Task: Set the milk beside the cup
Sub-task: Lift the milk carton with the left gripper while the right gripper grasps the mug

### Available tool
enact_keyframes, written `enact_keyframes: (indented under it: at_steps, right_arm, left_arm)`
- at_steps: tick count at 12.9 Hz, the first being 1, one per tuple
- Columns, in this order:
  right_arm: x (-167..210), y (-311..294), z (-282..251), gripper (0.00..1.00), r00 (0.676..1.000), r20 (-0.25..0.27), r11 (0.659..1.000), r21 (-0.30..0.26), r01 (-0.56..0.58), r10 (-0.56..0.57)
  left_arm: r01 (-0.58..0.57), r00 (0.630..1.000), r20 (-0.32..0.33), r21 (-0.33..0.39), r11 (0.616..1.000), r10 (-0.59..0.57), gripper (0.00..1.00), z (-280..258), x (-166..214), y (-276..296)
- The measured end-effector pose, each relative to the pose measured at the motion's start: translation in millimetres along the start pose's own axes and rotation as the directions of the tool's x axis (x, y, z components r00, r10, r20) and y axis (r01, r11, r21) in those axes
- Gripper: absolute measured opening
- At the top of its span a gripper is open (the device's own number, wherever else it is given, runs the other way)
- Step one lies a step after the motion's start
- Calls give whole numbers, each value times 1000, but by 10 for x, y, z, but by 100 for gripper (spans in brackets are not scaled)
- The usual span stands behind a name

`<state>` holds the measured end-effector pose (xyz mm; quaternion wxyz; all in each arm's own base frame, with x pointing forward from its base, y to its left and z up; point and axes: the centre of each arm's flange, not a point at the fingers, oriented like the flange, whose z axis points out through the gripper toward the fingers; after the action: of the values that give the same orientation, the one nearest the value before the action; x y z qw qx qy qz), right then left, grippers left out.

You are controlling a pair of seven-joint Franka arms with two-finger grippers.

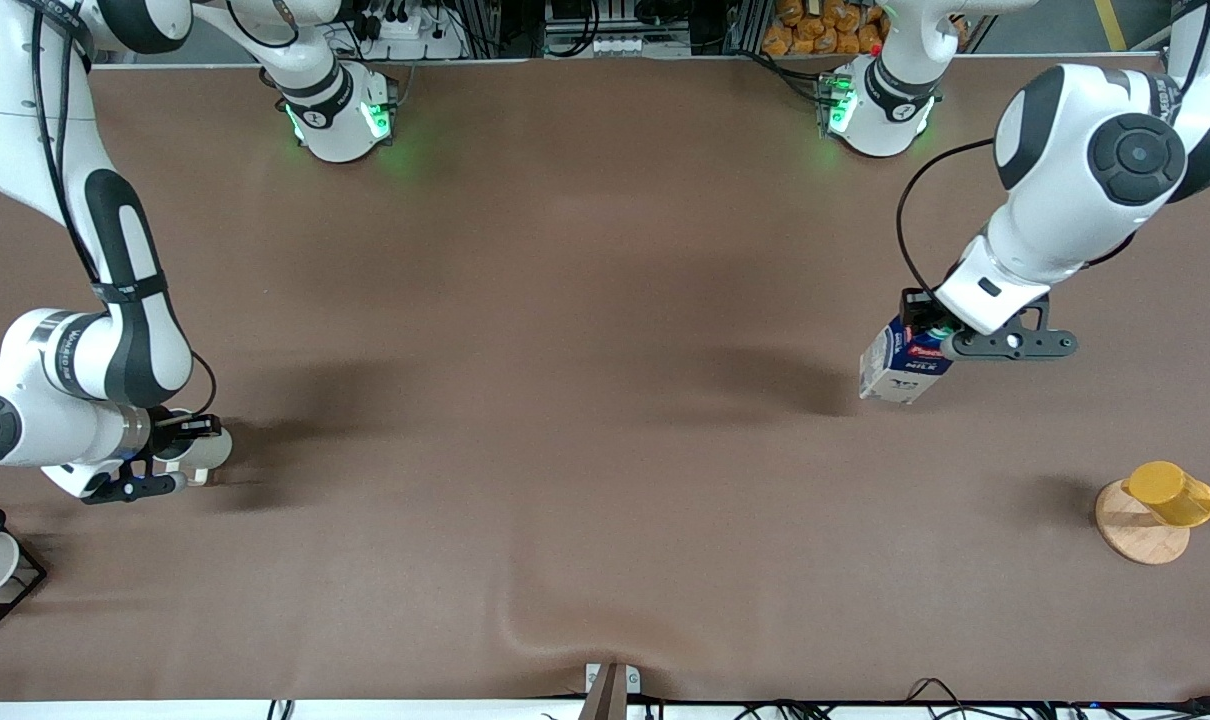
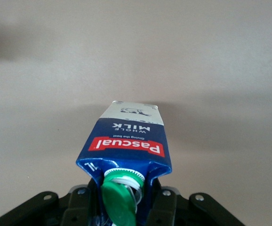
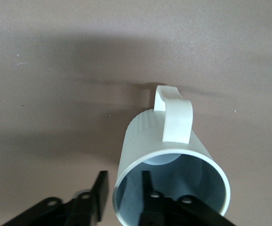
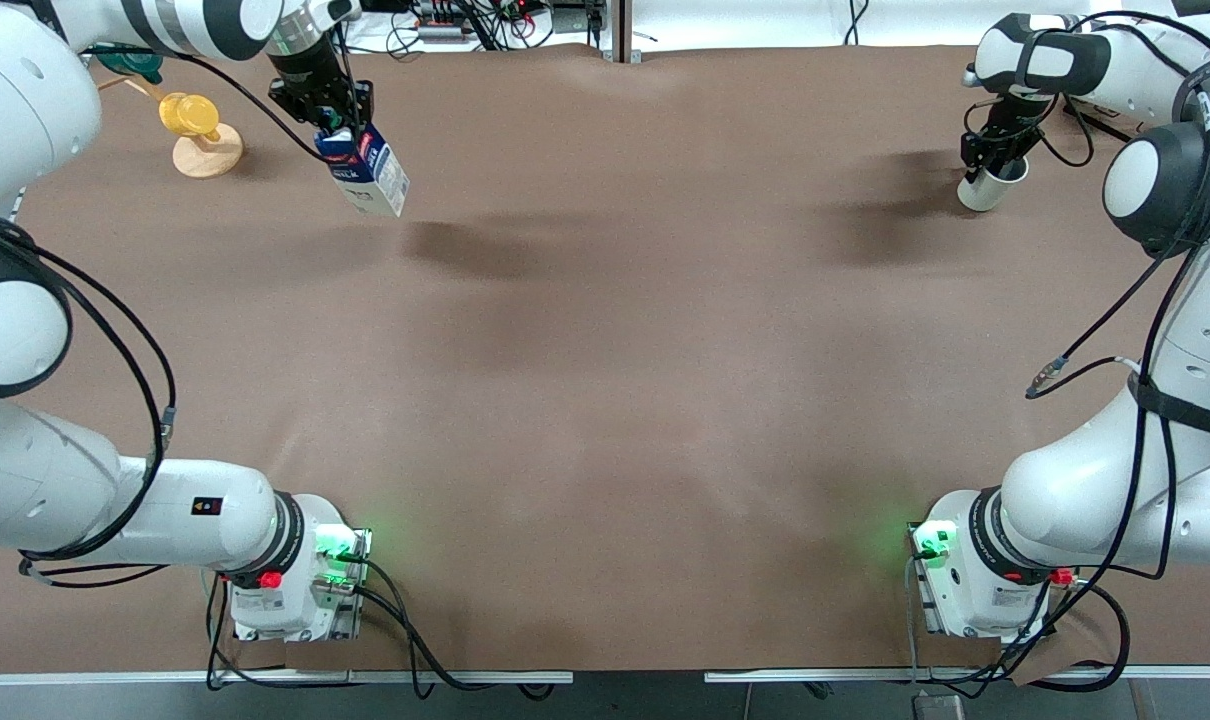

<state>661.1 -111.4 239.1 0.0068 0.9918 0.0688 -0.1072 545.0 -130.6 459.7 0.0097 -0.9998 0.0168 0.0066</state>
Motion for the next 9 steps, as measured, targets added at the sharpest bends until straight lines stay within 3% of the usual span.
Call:
enact_keyframes:
  at_steps: [2,6,9]
  right_arm:
    - [24,-18,-39,5,1000,-9,1000,-2,3,-3]
    - [210,-227,-399,4,996,-80,999,-25,39,-41]
    - [435,-813,-786,4,981,-146,991,-59,119,-126]
  left_arm:
    - [6,1000,1,1,1000,-6,40,-21,-49,168]
    - [19,1000,-21,0,1000,-19,40,-145,-118,361]
    - [31,999,-26,-1,1000,-31,40,-181,-137,390]
